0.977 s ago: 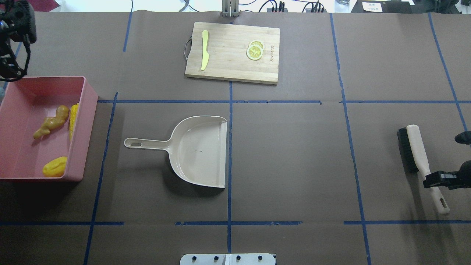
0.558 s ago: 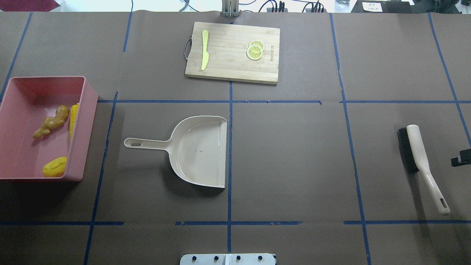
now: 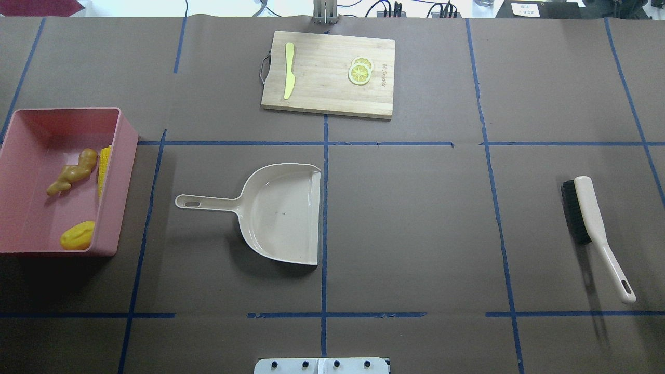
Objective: Sweep and dump trash into bin
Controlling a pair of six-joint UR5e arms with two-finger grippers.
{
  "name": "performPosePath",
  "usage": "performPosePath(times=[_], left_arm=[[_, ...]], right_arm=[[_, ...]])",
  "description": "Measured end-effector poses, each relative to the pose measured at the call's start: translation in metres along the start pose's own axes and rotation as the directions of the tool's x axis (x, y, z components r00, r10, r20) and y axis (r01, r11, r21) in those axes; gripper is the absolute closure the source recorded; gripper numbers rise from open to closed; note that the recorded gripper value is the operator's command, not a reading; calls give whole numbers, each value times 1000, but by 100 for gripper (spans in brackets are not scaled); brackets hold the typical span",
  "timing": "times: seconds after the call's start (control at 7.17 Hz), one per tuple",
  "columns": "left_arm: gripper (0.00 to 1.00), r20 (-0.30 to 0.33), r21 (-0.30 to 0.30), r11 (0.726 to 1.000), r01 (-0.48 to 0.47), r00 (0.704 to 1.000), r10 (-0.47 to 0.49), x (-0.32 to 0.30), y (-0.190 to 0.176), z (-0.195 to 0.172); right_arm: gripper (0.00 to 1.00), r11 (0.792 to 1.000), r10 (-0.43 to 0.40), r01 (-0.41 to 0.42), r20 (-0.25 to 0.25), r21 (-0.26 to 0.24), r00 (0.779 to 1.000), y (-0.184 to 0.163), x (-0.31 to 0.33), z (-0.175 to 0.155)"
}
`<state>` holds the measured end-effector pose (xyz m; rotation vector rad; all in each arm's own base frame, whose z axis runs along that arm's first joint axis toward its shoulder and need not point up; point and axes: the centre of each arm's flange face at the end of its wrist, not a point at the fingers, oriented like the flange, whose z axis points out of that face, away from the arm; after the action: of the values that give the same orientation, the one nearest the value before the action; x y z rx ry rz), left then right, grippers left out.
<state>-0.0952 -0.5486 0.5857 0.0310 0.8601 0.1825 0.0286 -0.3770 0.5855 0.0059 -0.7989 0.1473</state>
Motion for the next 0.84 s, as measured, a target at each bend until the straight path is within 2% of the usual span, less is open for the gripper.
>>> performPosePath(times=[0.14,0.28,0.56,0.84], left_arm=[[0,-11,2,995,105,994,-105,-7,17,7],[0,-4,20,988,154,988,-154,-7,29,10],[0,6,64,980,190,982,-191,-4,37,14],[0,7,105,976,191,981,-193,2,34,12]], right_arm=[[0,1000,-13,13,-14,-18,1000,-25,2,-15],[0,1000,-7,6,-19,-30,1000,-51,-3,-26],[0,999,25,-26,-29,-41,999,-86,-2,-37],[0,999,16,-16,-23,-36,1000,-93,15,-42]])
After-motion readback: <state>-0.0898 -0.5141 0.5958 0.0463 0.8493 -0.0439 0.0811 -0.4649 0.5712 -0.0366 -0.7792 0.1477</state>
